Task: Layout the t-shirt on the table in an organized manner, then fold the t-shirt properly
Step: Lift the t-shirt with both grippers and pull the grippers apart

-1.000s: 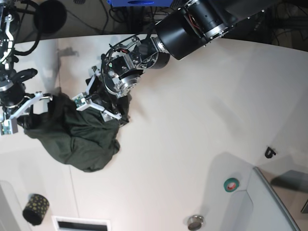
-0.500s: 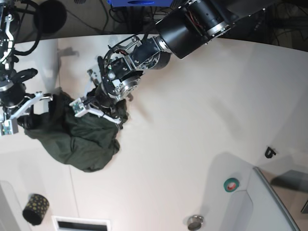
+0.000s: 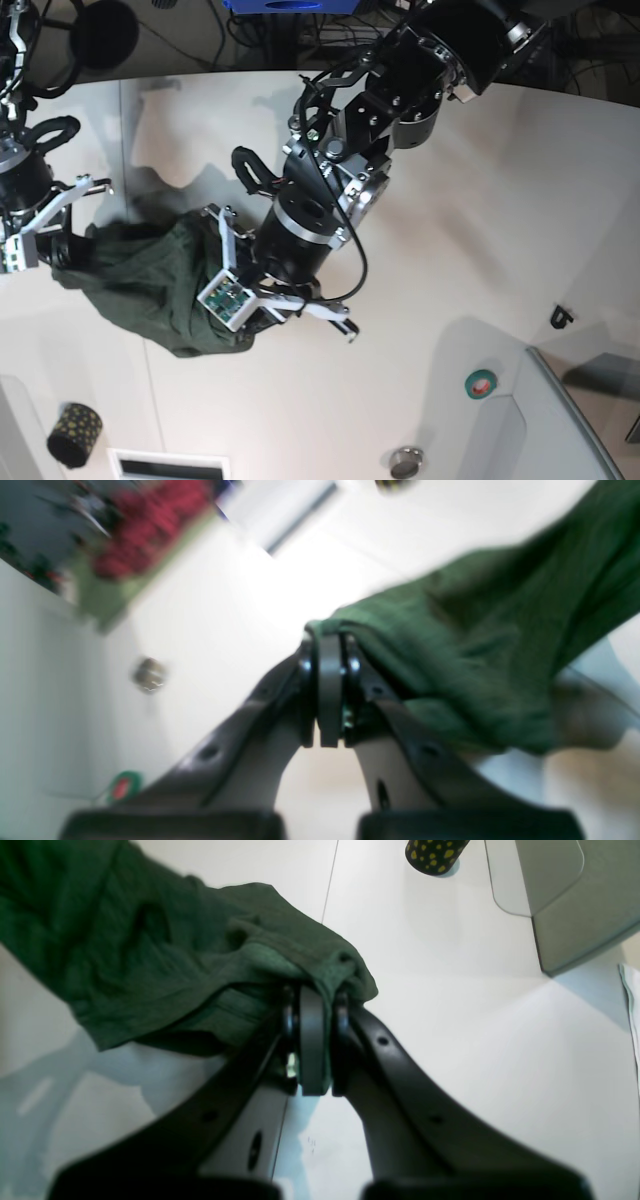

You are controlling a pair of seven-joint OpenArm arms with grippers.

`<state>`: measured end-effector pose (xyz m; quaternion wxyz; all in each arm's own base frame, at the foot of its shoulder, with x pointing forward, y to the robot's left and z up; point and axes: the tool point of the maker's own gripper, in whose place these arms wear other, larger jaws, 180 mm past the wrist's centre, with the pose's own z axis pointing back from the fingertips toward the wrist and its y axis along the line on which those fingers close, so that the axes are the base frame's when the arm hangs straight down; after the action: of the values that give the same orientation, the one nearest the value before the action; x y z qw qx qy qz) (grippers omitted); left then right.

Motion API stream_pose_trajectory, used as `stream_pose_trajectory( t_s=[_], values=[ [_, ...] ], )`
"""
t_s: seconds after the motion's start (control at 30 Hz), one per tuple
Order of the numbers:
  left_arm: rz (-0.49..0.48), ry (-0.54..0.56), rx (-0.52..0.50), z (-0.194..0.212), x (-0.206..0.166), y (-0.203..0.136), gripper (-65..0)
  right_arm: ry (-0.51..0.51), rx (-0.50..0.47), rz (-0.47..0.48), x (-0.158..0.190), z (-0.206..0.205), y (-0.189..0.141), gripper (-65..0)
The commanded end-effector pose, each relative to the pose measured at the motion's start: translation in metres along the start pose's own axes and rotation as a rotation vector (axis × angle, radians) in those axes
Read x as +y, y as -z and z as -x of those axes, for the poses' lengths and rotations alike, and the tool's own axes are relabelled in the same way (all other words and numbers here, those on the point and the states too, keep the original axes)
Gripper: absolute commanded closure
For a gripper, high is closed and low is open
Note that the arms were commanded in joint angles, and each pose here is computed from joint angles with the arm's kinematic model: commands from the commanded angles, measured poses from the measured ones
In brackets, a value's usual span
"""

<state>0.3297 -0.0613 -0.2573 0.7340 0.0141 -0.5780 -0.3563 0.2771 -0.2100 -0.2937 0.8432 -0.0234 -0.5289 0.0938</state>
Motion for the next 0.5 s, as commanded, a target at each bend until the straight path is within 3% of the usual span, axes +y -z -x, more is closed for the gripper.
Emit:
stream_pose_trajectory(
  t_s=[0.0, 0.1, 0.27, 0.47],
  values=[
    [-0.035, 0.008, -0.058, -0.016, 0.013, -0.006, 0.0, -0.016, -0.062, 0.006, -0.004, -0.018, -0.001, -0.8],
    [-0.094, 0.066, -0.058, -0.014, 0.024, -0.008, 0.0, -0.036, -0.097, 0.019, -0.012, -0.032, 0.002, -0.8],
    [-0.276, 0.145, -0.100, -0.029, 0.050, -0.015, 0.0, -0.113, -0.184, 0.046, -0.031, -0.073, 0.009, -0.8],
    [-0.314, 0.180, -0.122, -0.038, 0.062, -0.012, 0.0, -0.210, -0.269, 0.079, -0.052, -0.118, 0.011, -0.8]
  ],
)
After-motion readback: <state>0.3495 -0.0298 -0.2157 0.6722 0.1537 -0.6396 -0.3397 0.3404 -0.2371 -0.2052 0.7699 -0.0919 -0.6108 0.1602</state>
